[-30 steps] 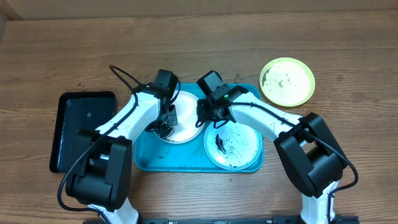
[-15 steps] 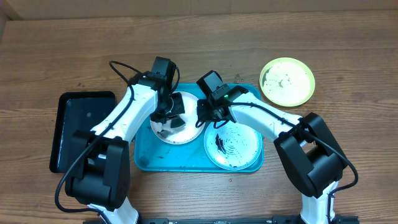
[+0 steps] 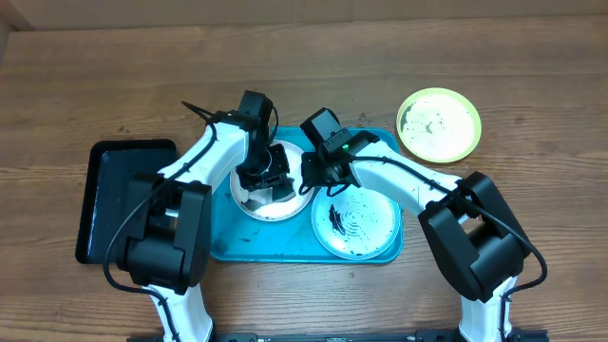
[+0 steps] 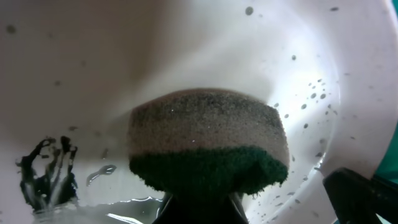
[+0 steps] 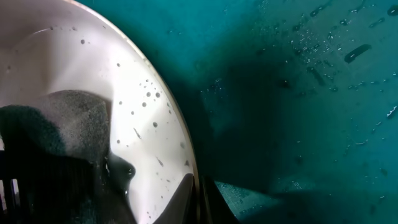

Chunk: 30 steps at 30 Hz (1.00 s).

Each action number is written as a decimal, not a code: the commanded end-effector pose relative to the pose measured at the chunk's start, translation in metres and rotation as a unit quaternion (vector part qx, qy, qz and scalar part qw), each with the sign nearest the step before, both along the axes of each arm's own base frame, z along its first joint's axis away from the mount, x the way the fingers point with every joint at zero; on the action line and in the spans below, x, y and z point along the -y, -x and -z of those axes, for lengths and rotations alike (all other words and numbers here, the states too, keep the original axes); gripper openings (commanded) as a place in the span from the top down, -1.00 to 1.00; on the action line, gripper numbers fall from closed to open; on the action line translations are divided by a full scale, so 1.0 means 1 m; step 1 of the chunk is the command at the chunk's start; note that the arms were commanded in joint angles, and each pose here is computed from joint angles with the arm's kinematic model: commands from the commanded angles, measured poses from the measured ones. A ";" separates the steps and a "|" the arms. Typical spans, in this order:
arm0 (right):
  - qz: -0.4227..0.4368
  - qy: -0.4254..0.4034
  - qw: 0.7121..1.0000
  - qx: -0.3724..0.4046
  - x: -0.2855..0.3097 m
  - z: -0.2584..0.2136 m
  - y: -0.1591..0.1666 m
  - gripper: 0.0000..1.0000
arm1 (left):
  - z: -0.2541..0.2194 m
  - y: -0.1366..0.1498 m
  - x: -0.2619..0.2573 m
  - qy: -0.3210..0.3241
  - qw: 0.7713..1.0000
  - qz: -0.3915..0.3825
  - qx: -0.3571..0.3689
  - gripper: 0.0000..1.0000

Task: Clean dirty plates on tray and stack at the side
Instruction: 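Scrub the white plate with the left-held sponge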

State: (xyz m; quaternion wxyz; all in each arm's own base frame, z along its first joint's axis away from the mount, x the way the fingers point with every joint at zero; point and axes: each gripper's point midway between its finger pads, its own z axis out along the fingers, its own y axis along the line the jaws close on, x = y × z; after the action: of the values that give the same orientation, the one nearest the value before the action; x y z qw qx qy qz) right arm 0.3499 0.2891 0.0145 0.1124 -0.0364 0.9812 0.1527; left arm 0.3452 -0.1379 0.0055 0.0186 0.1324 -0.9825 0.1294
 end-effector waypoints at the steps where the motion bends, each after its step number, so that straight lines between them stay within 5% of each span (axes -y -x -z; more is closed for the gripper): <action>1: 0.000 -0.003 1.000 0.006 -0.003 -0.006 -0.003 0.93 | 0.029 0.017 -0.042 -0.102 0.994 -0.018 -0.046 0.92; 8: 0.000 -0.003 1.000 0.007 -0.003 -0.006 -0.003 0.93 | 0.011 0.019 -0.105 -0.210 0.974 -0.047 -0.069 0.92; 15: 0.002 0.001 1.000 0.010 -0.001 -0.006 -0.005 0.93 | -0.010 -0.003 -0.118 -0.215 0.974 -0.061 -0.049 0.92; 24: 0.002 -0.002 1.000 0.013 -0.003 -0.007 -0.006 0.93 | -0.025 -0.026 -0.026 0.025 1.000 -0.002 -0.017 0.92; 30: 0.002 -0.002 1.000 0.012 -0.003 -0.007 -0.006 0.93 | -0.016 -0.026 0.001 0.037 0.999 0.020 0.001 0.92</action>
State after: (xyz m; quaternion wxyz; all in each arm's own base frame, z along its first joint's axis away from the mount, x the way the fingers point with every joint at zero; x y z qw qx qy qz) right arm 0.3466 0.2937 0.0148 0.1093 -0.0399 0.9806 0.1575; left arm 0.3803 -0.1127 0.0295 0.0057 0.1360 -0.9813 0.1361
